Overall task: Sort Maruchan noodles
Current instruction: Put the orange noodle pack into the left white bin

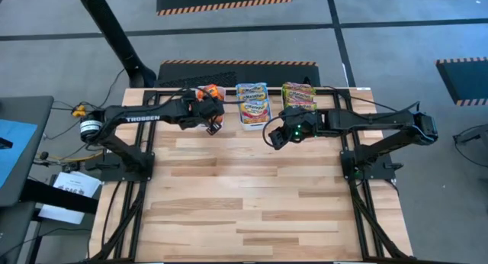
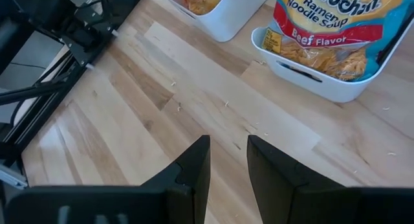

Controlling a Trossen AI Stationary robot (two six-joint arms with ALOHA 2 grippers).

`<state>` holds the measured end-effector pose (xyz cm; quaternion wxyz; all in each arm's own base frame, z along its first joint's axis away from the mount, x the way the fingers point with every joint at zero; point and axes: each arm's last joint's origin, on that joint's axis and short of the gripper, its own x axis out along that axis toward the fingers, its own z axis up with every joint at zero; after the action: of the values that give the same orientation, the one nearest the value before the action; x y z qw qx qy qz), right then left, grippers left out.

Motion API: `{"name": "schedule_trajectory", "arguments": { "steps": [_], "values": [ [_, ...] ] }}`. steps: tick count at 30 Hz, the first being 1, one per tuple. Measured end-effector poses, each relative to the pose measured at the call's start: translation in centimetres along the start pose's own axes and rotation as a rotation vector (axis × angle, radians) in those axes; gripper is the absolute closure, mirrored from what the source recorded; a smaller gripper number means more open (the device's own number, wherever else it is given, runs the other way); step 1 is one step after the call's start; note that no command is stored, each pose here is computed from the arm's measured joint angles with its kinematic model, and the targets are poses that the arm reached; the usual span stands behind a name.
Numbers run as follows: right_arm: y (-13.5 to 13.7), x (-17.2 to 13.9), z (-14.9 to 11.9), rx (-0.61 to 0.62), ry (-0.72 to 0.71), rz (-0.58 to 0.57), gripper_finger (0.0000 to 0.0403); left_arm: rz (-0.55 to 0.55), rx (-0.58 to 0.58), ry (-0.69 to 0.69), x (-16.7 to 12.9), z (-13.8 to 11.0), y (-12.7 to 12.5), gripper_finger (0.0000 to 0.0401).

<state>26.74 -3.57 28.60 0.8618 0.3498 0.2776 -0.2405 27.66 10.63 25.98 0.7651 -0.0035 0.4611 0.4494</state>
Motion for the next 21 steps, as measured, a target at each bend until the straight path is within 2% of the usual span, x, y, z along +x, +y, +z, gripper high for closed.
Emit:
{"name": "schedule_trajectory", "arguments": {
  "steps": [7, 14, 21],
  "values": [
    [0.0, 0.0, 0.0, 0.001, -0.001, -0.001, 0.0276, 0.001, -0.003, -0.026, 1.1, 0.3, 0.3, 0.0401],
    [-0.1, 0.0, 0.0, 0.001, 0.002, -0.004, 0.0276, -0.051, 0.013, 0.051, 3.4, 0.2, 0.2, 0.0401],
    [-0.1, 0.0, 0.0, 0.0, 0.005, -0.007, 0.0276, -0.012, 0.061, 0.076, 4.5, 0.0, 0.1, 0.0395]
  ]
}}
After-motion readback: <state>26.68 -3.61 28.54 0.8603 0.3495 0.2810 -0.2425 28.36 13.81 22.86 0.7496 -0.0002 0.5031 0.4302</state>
